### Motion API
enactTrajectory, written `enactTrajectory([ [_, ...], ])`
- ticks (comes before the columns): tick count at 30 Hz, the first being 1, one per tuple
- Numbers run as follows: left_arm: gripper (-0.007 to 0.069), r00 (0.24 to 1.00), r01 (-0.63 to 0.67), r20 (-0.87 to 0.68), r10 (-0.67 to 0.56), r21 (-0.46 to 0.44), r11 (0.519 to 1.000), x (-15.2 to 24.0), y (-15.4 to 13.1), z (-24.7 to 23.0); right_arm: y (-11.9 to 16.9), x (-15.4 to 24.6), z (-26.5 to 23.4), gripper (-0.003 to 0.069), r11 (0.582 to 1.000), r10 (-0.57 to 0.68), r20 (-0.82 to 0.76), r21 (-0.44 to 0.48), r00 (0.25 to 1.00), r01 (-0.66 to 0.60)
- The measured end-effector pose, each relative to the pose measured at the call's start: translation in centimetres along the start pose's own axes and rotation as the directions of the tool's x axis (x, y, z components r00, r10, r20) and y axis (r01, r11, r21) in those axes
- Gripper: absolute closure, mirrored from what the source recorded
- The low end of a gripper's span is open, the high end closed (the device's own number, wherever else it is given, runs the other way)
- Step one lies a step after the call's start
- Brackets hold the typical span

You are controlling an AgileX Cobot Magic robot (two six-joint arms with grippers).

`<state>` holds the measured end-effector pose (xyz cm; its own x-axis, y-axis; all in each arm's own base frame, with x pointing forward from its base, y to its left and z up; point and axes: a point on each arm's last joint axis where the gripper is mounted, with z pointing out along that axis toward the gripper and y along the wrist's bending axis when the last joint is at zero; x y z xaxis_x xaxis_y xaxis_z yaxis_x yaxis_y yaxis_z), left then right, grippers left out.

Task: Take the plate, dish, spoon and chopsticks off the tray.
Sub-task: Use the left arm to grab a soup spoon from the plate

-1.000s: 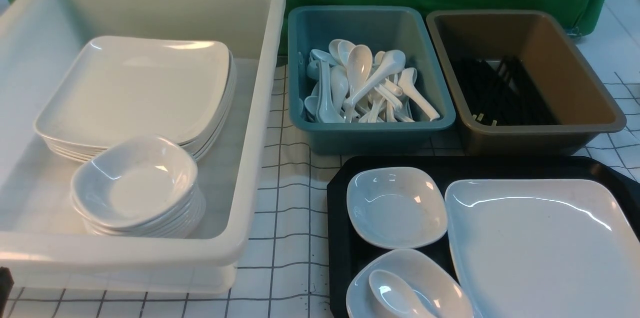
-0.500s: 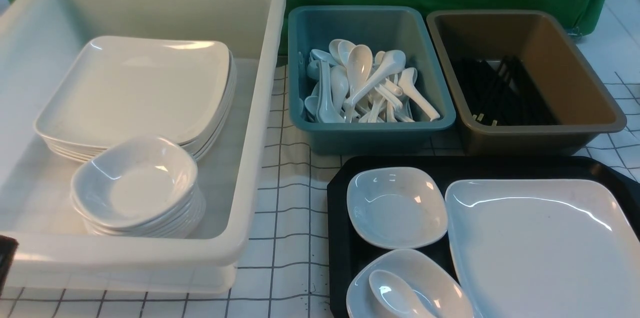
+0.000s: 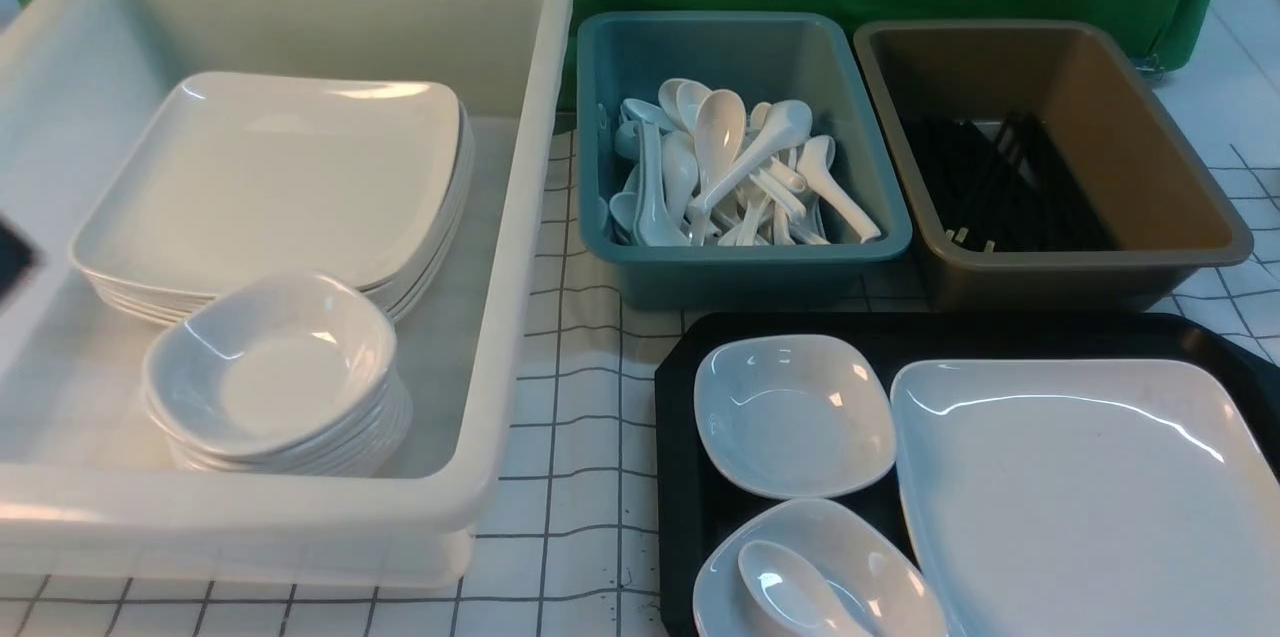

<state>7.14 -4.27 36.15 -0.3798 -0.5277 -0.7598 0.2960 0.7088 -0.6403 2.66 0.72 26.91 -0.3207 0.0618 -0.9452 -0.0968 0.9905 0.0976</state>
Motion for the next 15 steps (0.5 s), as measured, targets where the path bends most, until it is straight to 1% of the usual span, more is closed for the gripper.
enactTrajectory([
  [1, 0.0606, 0.983, -0.033, -0.183, 0.029, -0.017, 0.999, -0.2, 0.0, 1.6, 0.0, 0.0, 0.0, 0.0571, 1.000, 0.000, 0.000, 0.000, 1.000, 0.000],
  [2, 0.0606, 0.943, -0.050, -0.332, 0.040, -0.022, 0.999, -0.2, 0.3, 2.9, 0.0, 0.0, 0.0, 0.0569, 1.000, 0.000, 0.000, 0.000, 1.000, 0.000],
  [3, 0.0606, 0.921, -0.046, -0.387, 0.033, -0.022, 0.999, -0.2, 0.4, 3.4, 0.0, 0.0, 0.0, 0.0568, 1.000, 0.000, 0.000, 0.000, 1.000, 0.000],
  [4, 0.0606, 0.847, -0.058, -0.531, 0.041, -0.016, 0.998, -0.1, 1.1, 5.0, 0.0, 0.0, 0.0, 0.0566, 1.000, 0.000, 0.000, 0.000, 1.000, 0.000],
  [5, 0.0606, 0.769, -0.030, -0.640, 0.015, -0.012, 0.999, 0.0, 1.9, 6.7, 0.0, 0.0, 0.0, 0.0564, 1.000, 0.000, 0.000, 0.000, 1.000, 0.000],
  [6, 0.0606, 0.750, -0.019, -0.661, 0.003, -0.017, 1.000, 0.1, 2.1, 7.2, 0.0, 0.0, 0.0, 0.0563, 1.000, 0.000, 0.000, 0.000, 1.000, 0.000],
  [7, 0.0606, 0.704, 0.013, -0.710, -0.012, -0.004, 1.000, 0.3, 2.8, 8.7, 0.0, 0.0, 0.0, 0.0561, 1.000, 0.000, 0.000, 0.000, 1.000, 0.000],
  [8, 0.0606, 0.678, 0.035, -0.735, -0.016, 0.010, 0.999, 0.6, 3.1, 9.6, 0.0, 0.0, 0.0, 0.0559, 1.000, 0.000, 0.000, 0.000, 1.000, 0.000],
  [9, 0.0606, 0.635, 0.073, -0.772, -0.015, 0.040, 0.997, 1.2, 3.3, 11.1, 0.0, 0.0, 0.0, 0.0558, 1.000, 0.000, 0.000, 0.000, 1.000, 0.000],
  [10, 0.0606, 0.638, 0.075, -0.770, -0.012, 0.047, 0.996, 1.2, 3.2, 11.1, 0.0, 0.0, 0.0, 0.0557, 1.000, 0.000, 0.000, 0.000, 1.000, 0.000],
  [11, 0.0606, 0.592, 0.121, -0.806, 0.003, 0.093, 0.988, 2.2, 2.9, 12.5, 0.0, 0.0, 0.0, 0.0556, 1.000, 0.001, 0.000, 0.000, 1.000, -0.001],
  [12, 0.0606, 0.548, 0.150, -0.835, 0.048, 0.154, 0.977, 3.5, 2.0, 13.5, 0.0, 0.0, 0.0, 0.0552, 1.000, 0.001, 0.000, 0.000, 1.000, -0.001],
  [14, 0.0606, 0.523, 0.160, -0.849, 0.073, 0.182, 0.970, 4.5, 1.3, 14.1, 0.0, 0.0, 0.0, 0.0550, 1.000, 0.001, 0.000, 0.000, 1.000, -0.001],
  [15, 0.0605, 0.489, 0.162, -0.865, 0.109, 0.212, 0.964, 6.1, 0.1, 15.0, 0.0, 0.0, 0.0, 0.0546, 1.000, 0.001, 0.000, 0.000, 1.000, -0.001],
])
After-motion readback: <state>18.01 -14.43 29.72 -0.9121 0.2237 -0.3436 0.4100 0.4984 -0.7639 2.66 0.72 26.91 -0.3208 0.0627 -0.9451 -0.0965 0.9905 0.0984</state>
